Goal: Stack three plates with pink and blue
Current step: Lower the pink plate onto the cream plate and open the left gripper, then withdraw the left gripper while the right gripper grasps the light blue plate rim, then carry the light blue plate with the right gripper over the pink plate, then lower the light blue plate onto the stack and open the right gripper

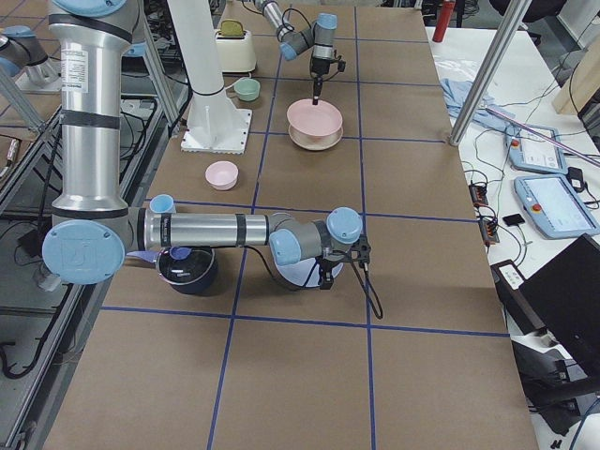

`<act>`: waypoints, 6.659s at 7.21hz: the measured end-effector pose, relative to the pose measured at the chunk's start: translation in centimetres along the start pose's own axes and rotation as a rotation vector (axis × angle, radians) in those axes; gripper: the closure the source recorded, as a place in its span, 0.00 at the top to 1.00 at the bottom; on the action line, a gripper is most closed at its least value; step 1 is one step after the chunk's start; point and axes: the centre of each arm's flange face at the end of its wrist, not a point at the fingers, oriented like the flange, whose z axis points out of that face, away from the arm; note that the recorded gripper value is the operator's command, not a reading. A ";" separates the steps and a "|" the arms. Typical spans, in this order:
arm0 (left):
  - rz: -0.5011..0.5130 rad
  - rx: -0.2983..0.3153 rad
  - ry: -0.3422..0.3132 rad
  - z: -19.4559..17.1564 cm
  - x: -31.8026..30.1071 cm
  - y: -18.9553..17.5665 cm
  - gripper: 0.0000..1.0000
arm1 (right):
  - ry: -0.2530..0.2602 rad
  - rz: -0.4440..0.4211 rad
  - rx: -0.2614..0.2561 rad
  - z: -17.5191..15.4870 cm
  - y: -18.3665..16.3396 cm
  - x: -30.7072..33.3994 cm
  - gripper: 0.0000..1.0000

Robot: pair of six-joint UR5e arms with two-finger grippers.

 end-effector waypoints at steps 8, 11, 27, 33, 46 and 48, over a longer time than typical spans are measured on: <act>0.004 0.033 -0.005 1.0 1.0 -0.6 0.74 | -0.004 -0.012 -0.035 1.6 0.2 -0.6 1.00; 0.021 0.048 0.024 -0.8 2.0 -0.2 0.74 | 0.003 -0.011 -0.072 3.5 0.3 -0.4 1.00; 0.100 0.161 0.006 -9.5 -4.5 -2.0 0.76 | -0.181 0.079 0.006 1.3 -2.6 -9.4 0.00; 0.288 0.243 -0.150 -16.4 -16.6 -3.6 0.75 | -0.349 0.344 0.031 6.8 -4.1 -41.3 0.00; 0.281 0.251 -0.152 -16.8 -16.8 -3.7 0.76 | -0.331 0.362 0.015 11.3 1.0 -50.1 0.00; 0.280 0.251 -0.153 -16.7 -16.9 -3.7 0.76 | -0.327 0.365 0.017 11.3 1.0 -50.4 0.00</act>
